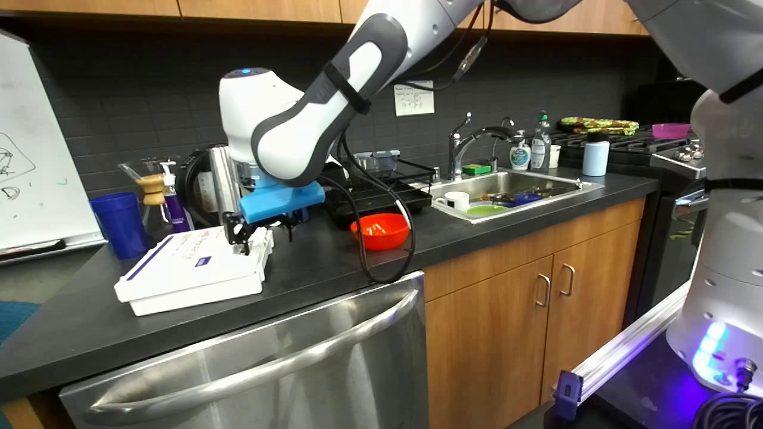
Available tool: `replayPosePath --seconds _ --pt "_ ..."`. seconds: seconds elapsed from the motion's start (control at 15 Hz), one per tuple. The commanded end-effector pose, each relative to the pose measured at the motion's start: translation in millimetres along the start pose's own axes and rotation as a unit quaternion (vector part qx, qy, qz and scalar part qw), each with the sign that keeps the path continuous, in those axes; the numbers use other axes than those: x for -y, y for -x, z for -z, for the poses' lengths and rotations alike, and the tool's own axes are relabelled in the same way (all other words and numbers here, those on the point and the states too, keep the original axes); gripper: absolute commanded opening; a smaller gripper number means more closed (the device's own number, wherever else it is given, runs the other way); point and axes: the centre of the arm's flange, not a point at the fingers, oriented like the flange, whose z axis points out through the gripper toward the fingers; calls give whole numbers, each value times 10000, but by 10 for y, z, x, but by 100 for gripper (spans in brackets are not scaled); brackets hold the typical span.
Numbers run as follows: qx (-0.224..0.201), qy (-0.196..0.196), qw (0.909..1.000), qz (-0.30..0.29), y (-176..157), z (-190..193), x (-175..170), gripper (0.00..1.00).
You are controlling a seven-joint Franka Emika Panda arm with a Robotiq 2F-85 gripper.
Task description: Pick up the white object then place it on the orange bowl
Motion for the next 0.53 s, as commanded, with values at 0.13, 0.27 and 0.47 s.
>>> replayPosePath --seconds 0.13,0.27,0.47 --pt "-8 53 10000 -18 -1 64 -32 45" --pt "-13 61 10000 -43 -36 70 -69 30" --pt "-27 75 9999 -72 -84 73 -124 7"
